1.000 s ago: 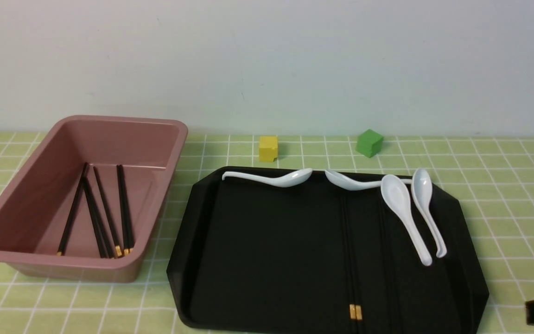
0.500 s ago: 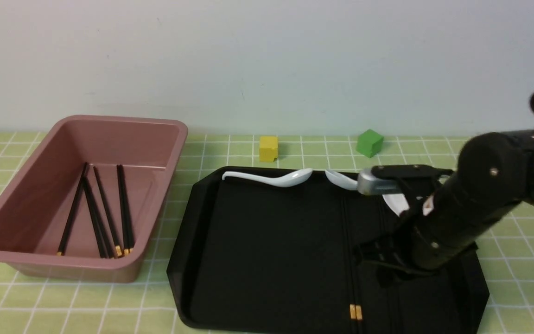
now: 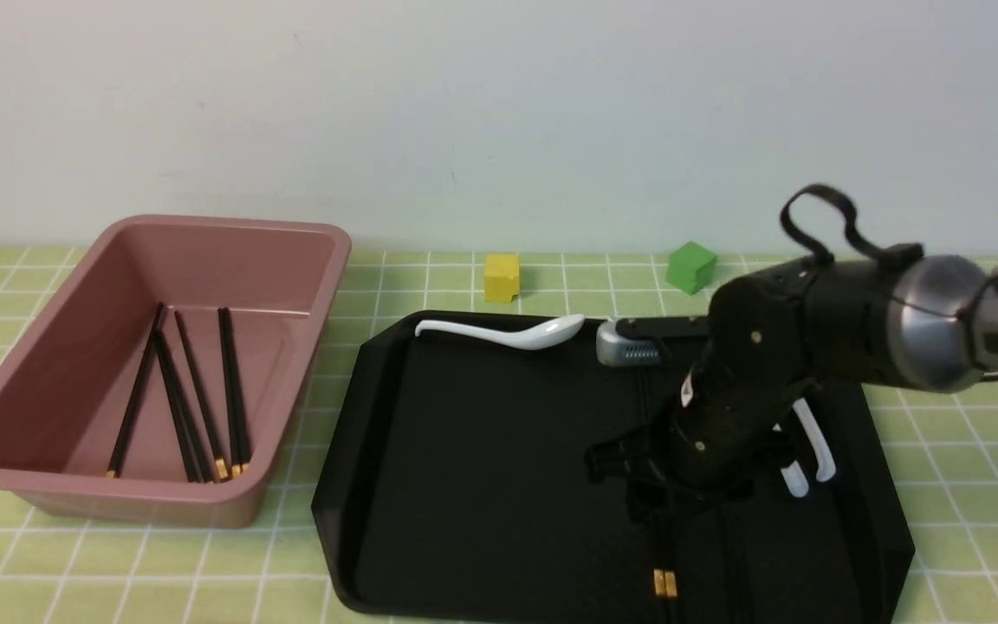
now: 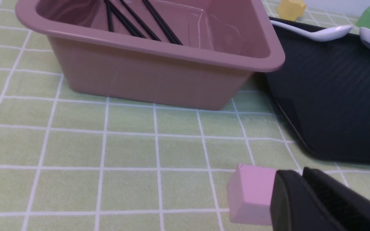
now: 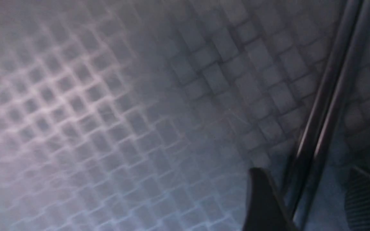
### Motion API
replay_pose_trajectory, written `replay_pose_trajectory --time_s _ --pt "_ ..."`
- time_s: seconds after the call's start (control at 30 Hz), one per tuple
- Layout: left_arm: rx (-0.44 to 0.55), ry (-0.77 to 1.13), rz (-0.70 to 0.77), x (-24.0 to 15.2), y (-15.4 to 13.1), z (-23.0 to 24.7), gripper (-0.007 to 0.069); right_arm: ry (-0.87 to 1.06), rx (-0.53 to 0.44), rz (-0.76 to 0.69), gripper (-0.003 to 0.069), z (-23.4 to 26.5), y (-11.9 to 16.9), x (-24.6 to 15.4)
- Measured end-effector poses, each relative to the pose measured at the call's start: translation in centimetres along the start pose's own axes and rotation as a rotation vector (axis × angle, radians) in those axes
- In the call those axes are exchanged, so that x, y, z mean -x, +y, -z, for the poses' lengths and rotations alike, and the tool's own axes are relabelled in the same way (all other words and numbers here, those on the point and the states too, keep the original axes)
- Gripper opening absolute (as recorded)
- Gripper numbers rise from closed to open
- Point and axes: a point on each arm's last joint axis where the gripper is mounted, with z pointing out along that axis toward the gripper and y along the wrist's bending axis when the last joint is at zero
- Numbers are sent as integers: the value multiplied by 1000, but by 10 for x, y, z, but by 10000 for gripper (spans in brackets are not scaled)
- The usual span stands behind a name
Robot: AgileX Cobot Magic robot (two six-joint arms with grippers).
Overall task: On green tablecloth take chopsticks from black tray and put them in box.
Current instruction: 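Move the gripper over the chopsticks on the black tray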
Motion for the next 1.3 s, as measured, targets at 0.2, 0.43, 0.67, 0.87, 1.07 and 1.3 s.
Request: replay_pose_trajectory --time_s 0.2,0.43,0.67,0.87,1.07,1.3 --pt "0 0 0 0 0 0 62 5 -5 4 336 -3 0 2" --pt "0 0 0 0 0 0 71 23 -10 33 128 1 1 2" --pt "0 0 0 0 0 0 71 -5 10 44 -13 43 7 6" --pt "0 0 0 0 0 0 73 -87 55 54 -13 95 13 8" --pt "0 0 -1 0 0 0 77 -51 42 124 8 90 12 6" --pt "0 0 -1 0 0 0 87 79 4 162 207 45 8 4"
